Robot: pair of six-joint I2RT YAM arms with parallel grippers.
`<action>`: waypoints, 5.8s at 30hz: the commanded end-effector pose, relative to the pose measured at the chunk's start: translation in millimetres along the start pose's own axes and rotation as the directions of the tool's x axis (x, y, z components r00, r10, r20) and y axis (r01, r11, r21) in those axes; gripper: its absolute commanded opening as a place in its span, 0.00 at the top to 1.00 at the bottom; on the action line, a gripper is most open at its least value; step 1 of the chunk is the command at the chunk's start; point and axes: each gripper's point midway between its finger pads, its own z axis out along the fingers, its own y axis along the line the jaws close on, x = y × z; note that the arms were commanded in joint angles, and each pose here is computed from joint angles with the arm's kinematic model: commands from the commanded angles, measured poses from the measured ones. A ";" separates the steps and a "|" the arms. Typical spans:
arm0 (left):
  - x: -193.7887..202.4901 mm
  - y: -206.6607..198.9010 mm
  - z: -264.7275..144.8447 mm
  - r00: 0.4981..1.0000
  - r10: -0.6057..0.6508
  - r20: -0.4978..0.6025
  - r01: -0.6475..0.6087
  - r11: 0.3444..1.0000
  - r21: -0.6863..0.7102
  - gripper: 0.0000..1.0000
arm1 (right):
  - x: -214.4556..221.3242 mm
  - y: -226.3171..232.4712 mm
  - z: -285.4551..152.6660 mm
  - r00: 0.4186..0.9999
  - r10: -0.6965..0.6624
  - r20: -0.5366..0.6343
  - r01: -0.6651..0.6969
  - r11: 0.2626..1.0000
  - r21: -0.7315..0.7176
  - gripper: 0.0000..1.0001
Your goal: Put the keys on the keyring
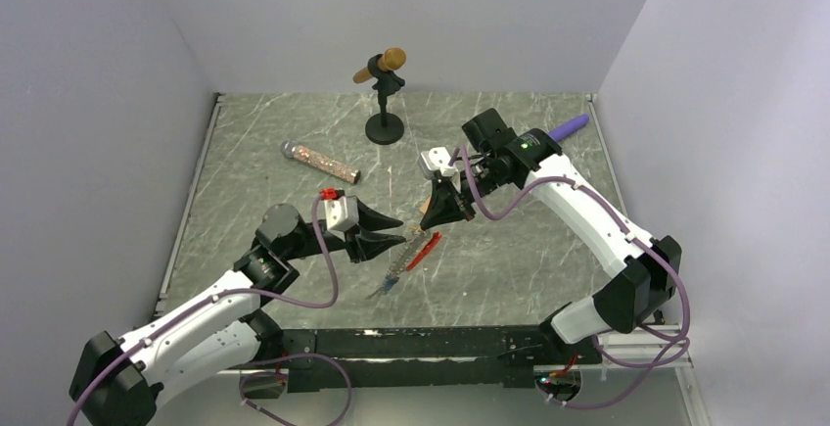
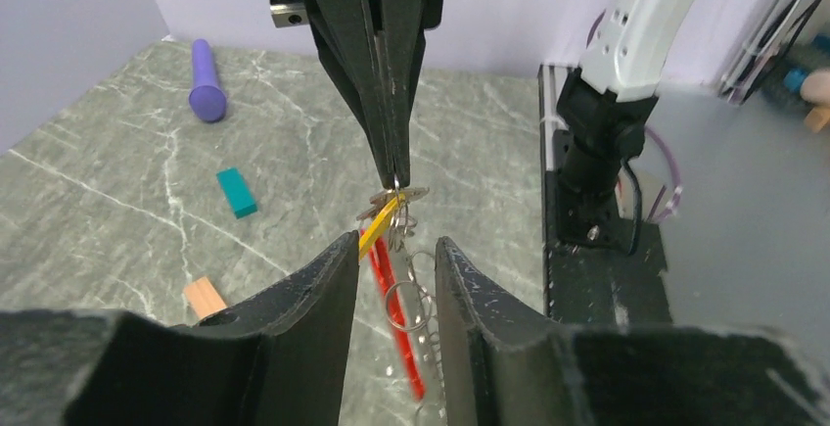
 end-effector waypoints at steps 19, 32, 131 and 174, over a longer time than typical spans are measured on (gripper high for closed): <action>8.9 -6.7 25.1 0.978 0.186 -0.098 -0.166 0.970 0.178 0.70 | -19.2 2.1 -2.2 0.998 -0.034 0.056 0.036 0.999 -0.021 1.00; 6.4 2.1 30.8 0.973 0.199 -0.113 -0.184 0.974 0.134 0.72 | -18.9 4.3 -2.5 0.998 -0.036 0.060 0.038 0.999 -0.021 1.00; -22.0 19.6 41.0 0.848 -0.436 0.302 0.473 0.879 -0.058 1.00 | -14.2 -20.7 -21.5 0.975 -0.144 -0.170 0.177 0.965 0.193 1.00; -11.7 27.3 30.4 0.893 -0.397 0.213 0.417 0.907 -0.059 1.00 | -37.9 -26.2 -42.3 0.999 -0.038 0.021 0.033 0.980 0.194 0.52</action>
